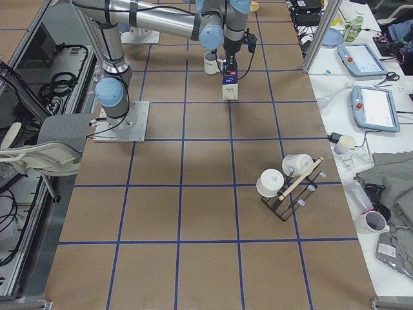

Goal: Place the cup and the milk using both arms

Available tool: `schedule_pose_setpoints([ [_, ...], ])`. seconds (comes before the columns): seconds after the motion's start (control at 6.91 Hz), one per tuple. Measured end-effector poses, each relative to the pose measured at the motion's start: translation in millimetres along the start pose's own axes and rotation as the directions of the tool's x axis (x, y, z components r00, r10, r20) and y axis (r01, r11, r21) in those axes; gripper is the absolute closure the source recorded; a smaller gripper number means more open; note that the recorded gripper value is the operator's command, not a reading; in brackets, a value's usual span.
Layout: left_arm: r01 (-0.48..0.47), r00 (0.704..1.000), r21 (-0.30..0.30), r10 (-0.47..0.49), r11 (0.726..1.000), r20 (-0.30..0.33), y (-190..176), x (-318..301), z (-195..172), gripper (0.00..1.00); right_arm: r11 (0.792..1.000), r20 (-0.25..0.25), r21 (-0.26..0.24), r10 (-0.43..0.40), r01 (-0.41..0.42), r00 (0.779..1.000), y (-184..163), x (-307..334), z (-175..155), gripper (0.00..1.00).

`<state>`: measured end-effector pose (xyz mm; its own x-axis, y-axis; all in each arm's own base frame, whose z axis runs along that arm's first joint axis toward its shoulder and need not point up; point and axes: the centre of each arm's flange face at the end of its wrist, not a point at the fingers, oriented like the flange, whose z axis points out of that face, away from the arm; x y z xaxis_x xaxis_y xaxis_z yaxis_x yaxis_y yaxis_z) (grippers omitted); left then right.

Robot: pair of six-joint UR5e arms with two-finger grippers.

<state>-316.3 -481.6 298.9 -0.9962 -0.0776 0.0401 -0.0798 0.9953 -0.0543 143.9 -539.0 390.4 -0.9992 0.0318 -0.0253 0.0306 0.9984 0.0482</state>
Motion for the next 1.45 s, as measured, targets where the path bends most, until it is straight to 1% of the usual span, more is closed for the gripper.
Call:
schedule_pose_setpoints([
  [0.14,0.015,1.000,0.039,-0.015,0.999,-0.007,-23,-28,-29,0.02,1.000,0.002,-0.001,0.017,-0.017,1.000,-2,-25,2,0.63],
  [0.29,-0.011,1.000,0.052,0.011,0.999,-0.002,-41,-68,-56,0.00,1.000,0.007,-0.003,0.031,-0.031,0.999,-4,-56,6,0.63],
  [0.43,-0.042,0.999,0.053,0.042,0.998,0.006,-49,-107,-79,0.00,0.999,0.004,-0.010,0.032,-0.032,0.999,1,-87,10,0.63],
  [0.58,-0.061,0.998,0.060,0.061,0.996,0.011,-49,-136,-103,0.00,0.999,-0.008,-0.028,0.024,-0.024,1.000,12,-113,16,0.63],
  [0.87,-0.072,0.997,0.082,0.072,0.994,0.014,-37,-160,-152,0.00,0.996,-0.031,-0.083,0.031,-0.033,0.999,32,-133,32,0.63],
  [1.01,-0.078,0.997,0.075,0.077,0.994,0.015,-32,-164,-178,0.00,0.994,-0.039,-0.103,0.036,-0.040,0.999,40,-133,41,0.62],
  [1.16,-0.078,0.997,0.053,0.078,0.996,0.015,-27,-167,-202,0.00,0.993,-0.040,-0.114,0.039,-0.043,0.998,46,-132,47,0.59],
  [1.3,-0.066,0.998,0.025,0.065,0.998,0.017,-25,-174,-219,0.00,0.992,-0.039,-0.121,0.041,-0.045,0.998,50,-132,52,0.42],
  [1.45,-0.041,0.999,0.008,0.041,0.999,0.020,-28,-188,-227,0.00,0.991,-0.040,-0.125,0.040,-0.045,0.998,51,-132,55,0.00],
])
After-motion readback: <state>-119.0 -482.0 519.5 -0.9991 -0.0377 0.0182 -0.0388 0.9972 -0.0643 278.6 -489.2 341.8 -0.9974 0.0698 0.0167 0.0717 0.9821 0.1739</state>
